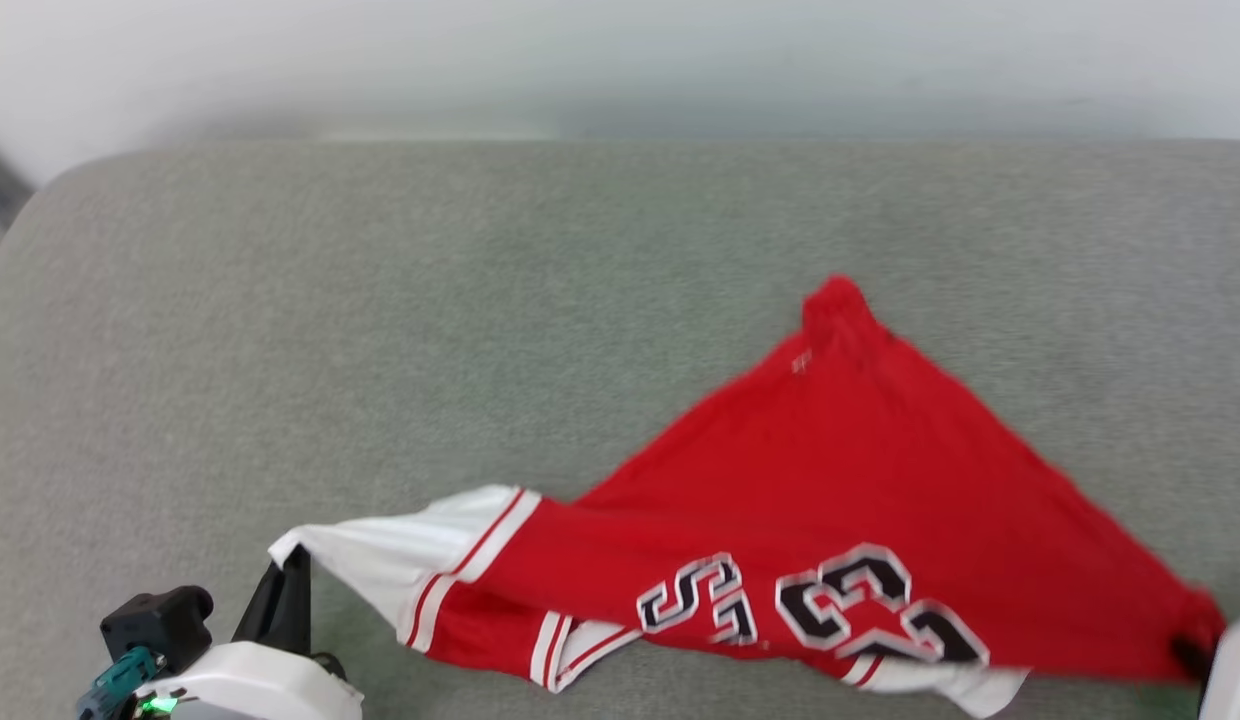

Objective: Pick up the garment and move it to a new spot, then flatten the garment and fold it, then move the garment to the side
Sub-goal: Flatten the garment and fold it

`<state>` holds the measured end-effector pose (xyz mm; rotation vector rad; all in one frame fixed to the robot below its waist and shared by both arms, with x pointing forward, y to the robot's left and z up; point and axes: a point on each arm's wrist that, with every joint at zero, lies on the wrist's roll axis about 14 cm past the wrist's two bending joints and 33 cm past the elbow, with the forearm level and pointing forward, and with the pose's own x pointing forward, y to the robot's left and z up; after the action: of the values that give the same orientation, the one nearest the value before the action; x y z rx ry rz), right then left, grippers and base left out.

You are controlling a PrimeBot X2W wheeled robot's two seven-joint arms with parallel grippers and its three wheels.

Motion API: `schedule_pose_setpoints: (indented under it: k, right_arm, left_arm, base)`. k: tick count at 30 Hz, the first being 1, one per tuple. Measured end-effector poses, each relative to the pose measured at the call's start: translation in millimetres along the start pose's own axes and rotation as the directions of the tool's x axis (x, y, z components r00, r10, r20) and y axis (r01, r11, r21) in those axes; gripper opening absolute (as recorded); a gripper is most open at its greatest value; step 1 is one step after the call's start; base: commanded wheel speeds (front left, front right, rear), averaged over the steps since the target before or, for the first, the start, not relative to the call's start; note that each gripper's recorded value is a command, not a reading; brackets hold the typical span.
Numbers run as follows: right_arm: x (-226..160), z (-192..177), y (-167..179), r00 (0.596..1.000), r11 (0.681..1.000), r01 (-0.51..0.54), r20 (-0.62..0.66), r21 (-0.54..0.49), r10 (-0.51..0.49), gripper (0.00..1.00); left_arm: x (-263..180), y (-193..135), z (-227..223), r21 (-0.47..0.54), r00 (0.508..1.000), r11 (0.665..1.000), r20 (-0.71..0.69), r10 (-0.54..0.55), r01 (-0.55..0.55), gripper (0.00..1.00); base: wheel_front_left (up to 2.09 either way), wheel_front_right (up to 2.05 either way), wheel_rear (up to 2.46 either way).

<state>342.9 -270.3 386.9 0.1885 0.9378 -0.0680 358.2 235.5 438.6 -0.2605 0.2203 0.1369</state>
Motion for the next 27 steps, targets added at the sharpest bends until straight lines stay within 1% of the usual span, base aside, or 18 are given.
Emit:
schedule_pose_setpoints:
  k: [3,6,9,10,11,13,15,17,19,22,24,25,27]
  right_arm:
    - [-17,-43,-14,0.999,0.995,0.033,-0.025,0.097,-0.031,0.0]
    - [-30,-84,-15,0.998,0.98,0.051,-0.054,0.191,-0.041,0.0]
    - [-39,-109,-16,0.997,0.964,0.063,-0.056,0.26,-0.051,0.0]
    - [-41,-114,-16,0.998,0.958,0.062,-0.049,0.279,-0.05,0.2]
    - [-41,-116,-16,0.998,0.954,0.06,-0.038,0.295,-0.051,1.0]
    - [-41,-110,-17,0.998,0.948,0.047,0.032,0.315,-0.061,1.0]
    - [-42,-93,-19,0.984,0.941,0.028,0.154,0.337,-0.084,1.0]
    - [-42,-63,-19,0.944,0.936,-0.01,0.311,0.351,-0.106,1.0]
    - [-46,-33,-17,0.882,0.942,-0.033,0.454,0.333,-0.13,1.0]
    - [-48,4,-7,0.796,0.958,-0.054,0.592,0.28,-0.128,1.0]
    - [-46,28,6,0.746,0.969,-0.076,0.658,0.234,-0.1,1.0]
    - [-43,38,14,0.733,0.973,-0.091,0.675,0.213,-0.079,1.0]
    - [-33,57,31,0.724,0.98,-0.118,0.69,0.159,-0.025,1.0]
  left_arm:
    - [-1,-4,-2,0.002,1.0,1.0,-0.013,-0.018,0.018,0.0]
    - [-2,-4,-3,0.005,1.0,1.0,-0.021,-0.02,0.021,0.0]
    - [-4,-5,-5,0.003,0.999,1.0,-0.033,-0.024,0.024,0.0]
    - [-5,-6,-5,0.004,0.999,1.0,-0.034,-0.029,0.029,0.0]
    - [-5,-8,-6,0.004,0.999,0.999,-0.037,-0.033,0.033,0.0]
    - [-5,-10,-7,0.004,0.998,0.999,-0.042,-0.041,0.041,0.0]
    - [-6,-12,-7,0.004,0.998,0.999,-0.044,-0.047,0.047,0.0]
    - [-6,-14,-6,0.003,0.998,0.999,-0.04,-0.053,0.054,0.0]
    - [-7,-16,-4,0.003,0.998,0.998,-0.034,-0.059,0.059,0.0]
    - [-7,-20,1,0.004,0.997,0.997,-0.02,-0.071,0.071,0.0]
    - [-7,-25,5,0.003,0.997,0.997,-0.01,-0.083,0.083,0.0]
    - [-6,-27,6,0.006,0.996,0.996,-0.004,-0.09,0.09,0.0]
    - [-4,-33,11,0.008,0.995,0.995,0.01,-0.103,0.103,0.0]
  base:
    - [0.0,0.0,0.0]
    - [0.0,0.0,0.0]
    - [0.0,0.0,0.0]
    - [0.0,0.0,0.0]
    - [0.0,0.0,0.0]
    - [0.0,0.0,0.0]
    - [0.0,0.0,0.0]
    - [0.0,0.0,0.0]
    - [0.0,0.0,0.0]
    - [0.0,0.0,0.0]
    - [0.0,0.0,0.0]
    - [0.0,0.0,0.0]
    - [0.0,0.0,0.0]
